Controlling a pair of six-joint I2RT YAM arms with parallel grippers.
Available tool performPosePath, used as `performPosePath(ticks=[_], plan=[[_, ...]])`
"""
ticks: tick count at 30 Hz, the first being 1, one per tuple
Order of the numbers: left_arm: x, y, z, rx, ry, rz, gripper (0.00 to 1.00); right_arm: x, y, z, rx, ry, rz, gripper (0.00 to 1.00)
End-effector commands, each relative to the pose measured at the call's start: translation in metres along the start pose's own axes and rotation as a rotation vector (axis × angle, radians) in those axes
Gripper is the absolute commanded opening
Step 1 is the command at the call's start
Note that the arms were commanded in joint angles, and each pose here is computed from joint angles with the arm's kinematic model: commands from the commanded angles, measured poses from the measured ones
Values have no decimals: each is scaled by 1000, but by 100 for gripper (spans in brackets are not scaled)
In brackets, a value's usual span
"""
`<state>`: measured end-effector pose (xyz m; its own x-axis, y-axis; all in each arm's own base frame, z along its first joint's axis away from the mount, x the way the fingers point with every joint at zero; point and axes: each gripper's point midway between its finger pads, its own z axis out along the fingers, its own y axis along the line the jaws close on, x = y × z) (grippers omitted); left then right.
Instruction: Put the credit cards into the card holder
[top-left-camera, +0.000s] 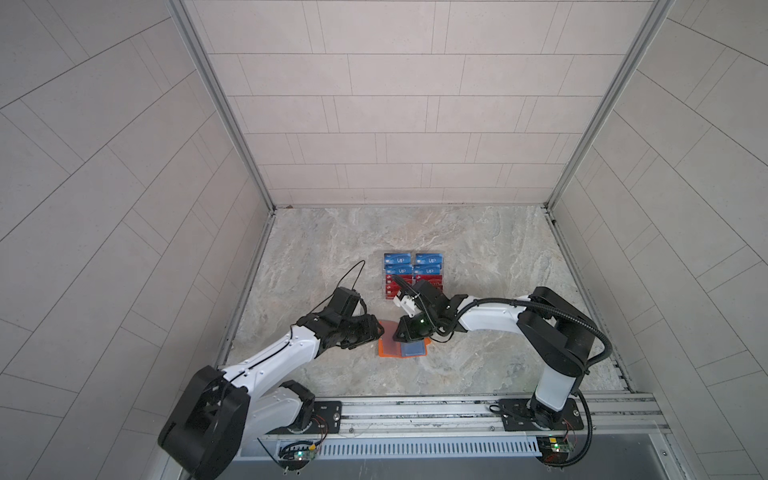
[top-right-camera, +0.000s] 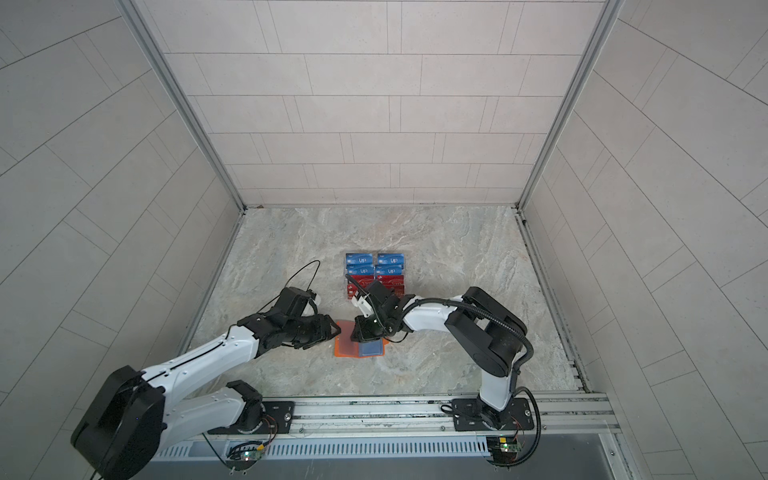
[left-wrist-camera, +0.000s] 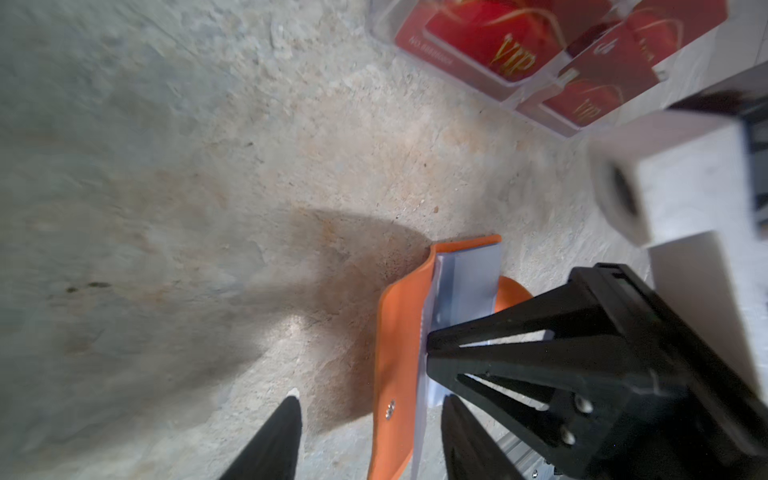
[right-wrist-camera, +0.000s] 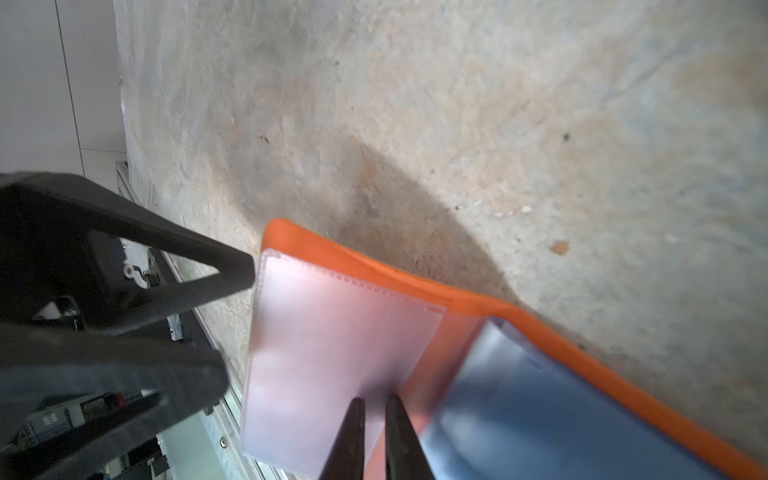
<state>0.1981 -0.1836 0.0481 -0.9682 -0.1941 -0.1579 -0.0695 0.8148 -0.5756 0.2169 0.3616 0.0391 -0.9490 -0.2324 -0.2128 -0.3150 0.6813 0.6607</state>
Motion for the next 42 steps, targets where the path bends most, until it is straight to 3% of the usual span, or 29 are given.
performPosePath(ticks=[1,13,23,27,32,42], plan=[[2,-6,8,9,28,29,55,-2,-11,8,30,-23,47,15],[-8,-4,22,-49,62,77,30,-2,-19,11,61,-23,73,14],[-6,8,9,-126,107,108,33,-1,-25,11,81,-42,113,14],[-19,-23,-6,-24,50,122,36,0,-25,12,83,-25,101,14],[-23,-43,7,104,44,100,35,3,-26,12,95,-3,83,14],[-11,-31,38,91,82,86,30,2,-28,10,115,2,76,13]])
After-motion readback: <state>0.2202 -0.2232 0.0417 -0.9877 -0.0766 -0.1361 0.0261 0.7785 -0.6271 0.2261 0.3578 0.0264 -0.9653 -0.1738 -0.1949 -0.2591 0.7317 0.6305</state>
